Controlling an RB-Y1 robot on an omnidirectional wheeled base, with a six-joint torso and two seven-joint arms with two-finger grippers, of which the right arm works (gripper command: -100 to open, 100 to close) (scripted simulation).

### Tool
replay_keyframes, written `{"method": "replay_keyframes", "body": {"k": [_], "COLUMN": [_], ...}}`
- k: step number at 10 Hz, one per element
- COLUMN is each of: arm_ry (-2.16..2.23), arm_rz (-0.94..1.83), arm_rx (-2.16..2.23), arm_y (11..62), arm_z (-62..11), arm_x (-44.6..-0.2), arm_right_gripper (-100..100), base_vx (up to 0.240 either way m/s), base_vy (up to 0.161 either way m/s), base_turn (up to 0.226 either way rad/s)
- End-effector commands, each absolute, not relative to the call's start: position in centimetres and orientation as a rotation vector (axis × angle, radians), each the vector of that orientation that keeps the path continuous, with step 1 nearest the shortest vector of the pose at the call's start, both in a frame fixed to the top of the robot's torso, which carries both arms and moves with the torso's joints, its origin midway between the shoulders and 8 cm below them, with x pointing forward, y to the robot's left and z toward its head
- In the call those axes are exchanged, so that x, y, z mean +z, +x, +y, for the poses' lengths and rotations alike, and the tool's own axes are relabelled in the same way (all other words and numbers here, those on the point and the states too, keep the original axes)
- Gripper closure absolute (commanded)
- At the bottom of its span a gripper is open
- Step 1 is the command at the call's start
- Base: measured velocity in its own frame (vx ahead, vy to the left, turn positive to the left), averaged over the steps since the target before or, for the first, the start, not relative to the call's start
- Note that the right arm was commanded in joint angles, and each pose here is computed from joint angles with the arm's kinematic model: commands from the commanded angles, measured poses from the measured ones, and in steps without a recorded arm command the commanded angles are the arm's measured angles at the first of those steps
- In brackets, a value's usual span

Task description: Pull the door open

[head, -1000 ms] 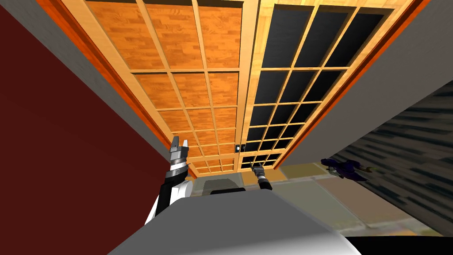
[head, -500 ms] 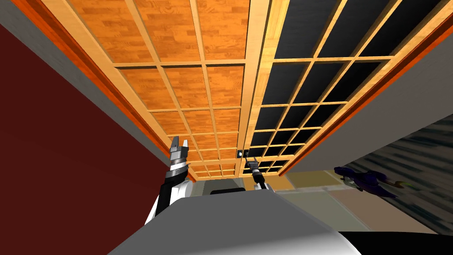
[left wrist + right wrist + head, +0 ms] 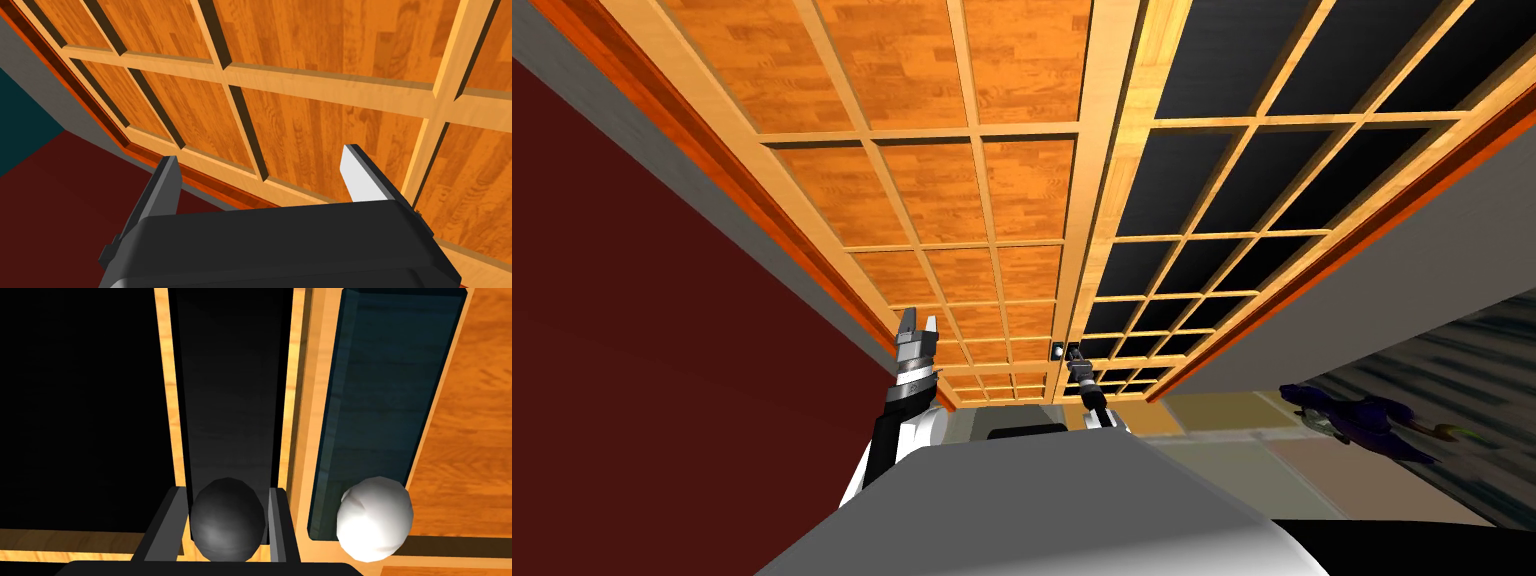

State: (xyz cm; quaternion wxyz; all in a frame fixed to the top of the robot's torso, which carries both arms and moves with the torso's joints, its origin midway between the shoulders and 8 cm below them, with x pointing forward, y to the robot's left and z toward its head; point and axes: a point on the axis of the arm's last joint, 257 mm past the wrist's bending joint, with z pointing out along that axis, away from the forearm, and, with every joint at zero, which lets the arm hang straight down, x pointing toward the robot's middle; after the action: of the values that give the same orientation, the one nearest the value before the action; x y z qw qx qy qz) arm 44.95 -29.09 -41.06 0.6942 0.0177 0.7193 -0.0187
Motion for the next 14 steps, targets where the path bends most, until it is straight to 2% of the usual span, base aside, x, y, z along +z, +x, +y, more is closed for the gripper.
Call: {"method": "replay_keyframes", "body": {"k": [1, 3, 4, 12, 13, 14], "arm_ry": [0.042, 0.042, 0.061, 0.126, 0.112, 0.107], "arm_rz": [1.604, 1.604, 1.638, 1.701, 1.699, 1.698], "arm_rx": [-0.050, -0.050, -0.039, -0.022, -0.023, -0.024], "arm_y": [44.9, 44.9, 43.6, 40.6, 40.3, 40.3], "arm_z": [-29.6, -29.6, -29.9, -31.8, -32.2, -32.4], "arm_x": [-41.0, -41.0, -42.4, -45.0, -44.8, -44.7], "arm_right_gripper": [100, 100, 100, 100, -100, -100], "base_vx": [-0.011, -0.003, -0.075, -0.112, -0.100, -0.138], "base_vy": [0.002, -0.001, 0.022, 0.024, 0.002, 0.016], "base_turn": [-0.006, 0.001, -0.022, -0.048, 0.049, 0.055]}}
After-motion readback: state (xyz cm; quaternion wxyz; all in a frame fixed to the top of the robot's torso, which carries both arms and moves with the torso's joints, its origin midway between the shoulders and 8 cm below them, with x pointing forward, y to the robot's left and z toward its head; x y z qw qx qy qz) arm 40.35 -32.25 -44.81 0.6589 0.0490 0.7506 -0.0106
